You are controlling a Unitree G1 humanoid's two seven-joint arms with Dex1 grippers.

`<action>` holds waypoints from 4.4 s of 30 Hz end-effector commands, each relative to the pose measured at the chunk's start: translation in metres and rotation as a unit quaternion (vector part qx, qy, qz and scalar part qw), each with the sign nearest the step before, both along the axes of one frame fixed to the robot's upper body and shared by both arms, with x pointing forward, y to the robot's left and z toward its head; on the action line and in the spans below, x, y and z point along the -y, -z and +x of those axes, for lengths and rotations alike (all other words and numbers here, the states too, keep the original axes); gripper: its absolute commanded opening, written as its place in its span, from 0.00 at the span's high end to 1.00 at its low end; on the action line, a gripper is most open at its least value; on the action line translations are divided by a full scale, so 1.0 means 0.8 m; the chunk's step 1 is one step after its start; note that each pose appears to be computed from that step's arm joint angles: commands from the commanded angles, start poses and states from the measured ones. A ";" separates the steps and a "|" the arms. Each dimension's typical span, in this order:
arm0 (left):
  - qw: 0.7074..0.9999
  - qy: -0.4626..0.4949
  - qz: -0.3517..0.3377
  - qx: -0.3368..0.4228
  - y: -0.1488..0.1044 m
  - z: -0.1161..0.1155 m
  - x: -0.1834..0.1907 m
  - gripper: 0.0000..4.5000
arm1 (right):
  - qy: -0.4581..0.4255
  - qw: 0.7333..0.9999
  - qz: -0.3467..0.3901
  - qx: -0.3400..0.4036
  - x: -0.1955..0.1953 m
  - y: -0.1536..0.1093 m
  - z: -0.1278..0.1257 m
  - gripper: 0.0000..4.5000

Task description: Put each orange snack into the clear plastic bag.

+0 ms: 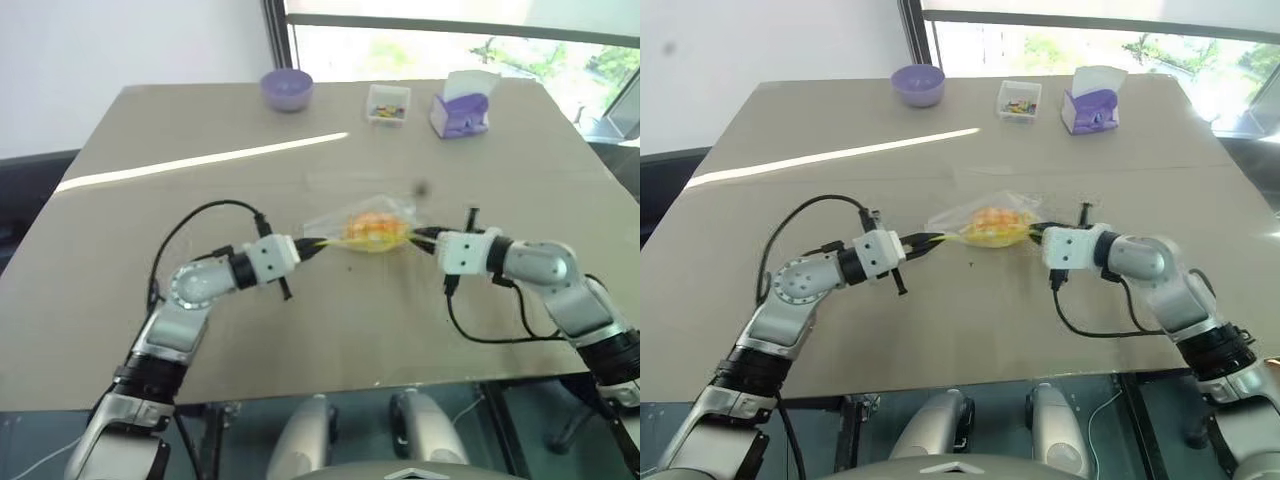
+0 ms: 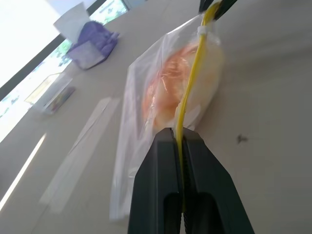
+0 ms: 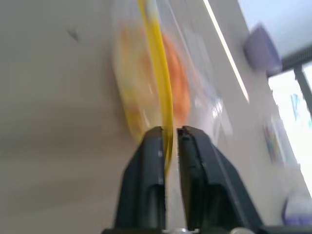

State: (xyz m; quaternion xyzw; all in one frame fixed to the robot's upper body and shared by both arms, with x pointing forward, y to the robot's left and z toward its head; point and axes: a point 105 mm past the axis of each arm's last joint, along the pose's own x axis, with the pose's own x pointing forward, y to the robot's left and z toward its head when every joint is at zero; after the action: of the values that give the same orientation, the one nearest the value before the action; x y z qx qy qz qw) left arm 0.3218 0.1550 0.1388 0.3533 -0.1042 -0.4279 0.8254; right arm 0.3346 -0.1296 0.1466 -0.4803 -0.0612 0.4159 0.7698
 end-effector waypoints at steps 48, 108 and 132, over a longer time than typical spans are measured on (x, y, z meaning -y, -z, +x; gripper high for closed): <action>0.999 0.004 -0.009 0.033 -0.017 -0.007 0.004 1.00 | -0.134 0.989 0.054 -0.006 -0.121 -0.022 -0.012 0.99; 0.999 -0.010 -0.019 0.031 -0.023 -0.009 0.005 1.00 | 0.018 0.999 0.015 -0.043 0.000 0.035 0.000 0.32; 0.998 -0.037 -0.033 0.050 -0.031 -0.002 -0.001 1.00 | 0.001 0.998 0.059 -0.026 -0.028 0.006 0.015 1.00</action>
State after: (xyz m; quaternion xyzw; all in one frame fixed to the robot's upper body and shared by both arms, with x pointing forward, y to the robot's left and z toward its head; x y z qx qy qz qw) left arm 0.3199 0.1547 0.1443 0.3440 -0.1116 -0.3967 0.8437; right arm 0.3408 -0.1031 0.1220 -0.4142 -0.0368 0.4447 0.7933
